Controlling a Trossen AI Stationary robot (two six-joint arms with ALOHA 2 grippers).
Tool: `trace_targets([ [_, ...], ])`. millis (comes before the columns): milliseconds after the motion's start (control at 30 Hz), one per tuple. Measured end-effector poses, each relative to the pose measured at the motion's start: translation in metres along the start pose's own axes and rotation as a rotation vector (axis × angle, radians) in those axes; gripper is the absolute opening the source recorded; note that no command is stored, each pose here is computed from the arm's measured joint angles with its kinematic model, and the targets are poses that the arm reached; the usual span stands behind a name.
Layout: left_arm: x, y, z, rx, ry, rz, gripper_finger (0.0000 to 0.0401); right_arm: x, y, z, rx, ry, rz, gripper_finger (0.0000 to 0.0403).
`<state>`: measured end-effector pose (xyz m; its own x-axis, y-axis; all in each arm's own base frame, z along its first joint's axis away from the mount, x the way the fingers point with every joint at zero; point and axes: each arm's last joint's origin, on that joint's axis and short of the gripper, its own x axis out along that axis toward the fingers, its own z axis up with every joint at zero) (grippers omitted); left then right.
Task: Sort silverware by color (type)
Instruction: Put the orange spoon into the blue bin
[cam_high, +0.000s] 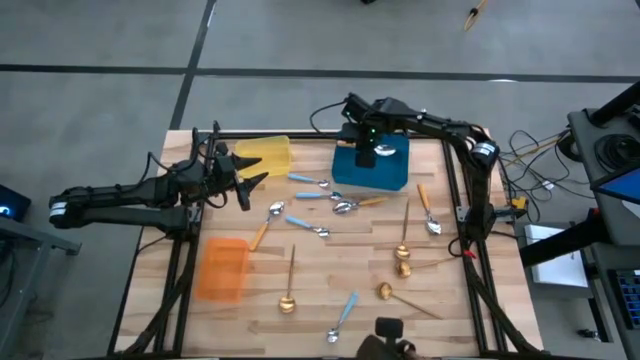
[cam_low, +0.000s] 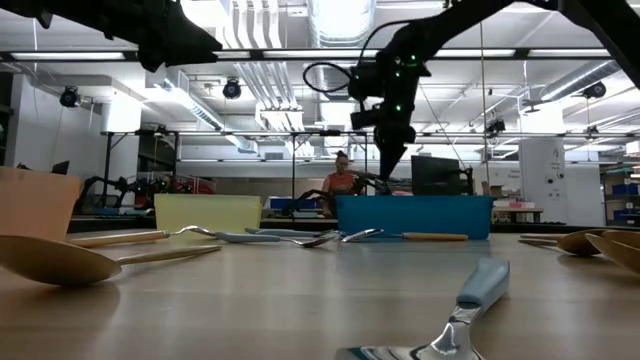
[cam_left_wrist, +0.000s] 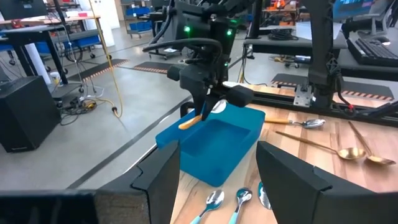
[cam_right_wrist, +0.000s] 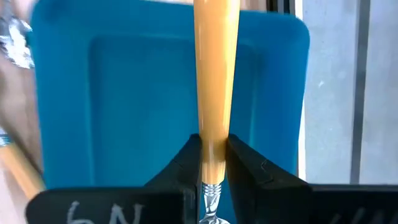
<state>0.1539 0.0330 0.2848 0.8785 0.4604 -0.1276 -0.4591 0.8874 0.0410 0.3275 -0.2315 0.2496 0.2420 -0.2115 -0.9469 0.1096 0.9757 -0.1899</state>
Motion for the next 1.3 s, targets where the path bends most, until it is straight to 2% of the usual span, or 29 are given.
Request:
trace_targets([
  [300,0.0,0.0,0.0,0.0,-0.001,0.0,0.0194,0.025,-0.002,-0.018,0.024,0.037,0.011,0.0036],
  [900,0.0,0.0,0.0,0.0,-0.001,0.001,0.0194,0.037,-0.008,-0.019,0.014,-0.021,-0.052,0.0036],
  [1300,0.0,0.0,0.0,0.0,0.0,0.001,0.0194,0.061,-0.006,-0.021,0.006,0.04,-0.027,0.0036],
])
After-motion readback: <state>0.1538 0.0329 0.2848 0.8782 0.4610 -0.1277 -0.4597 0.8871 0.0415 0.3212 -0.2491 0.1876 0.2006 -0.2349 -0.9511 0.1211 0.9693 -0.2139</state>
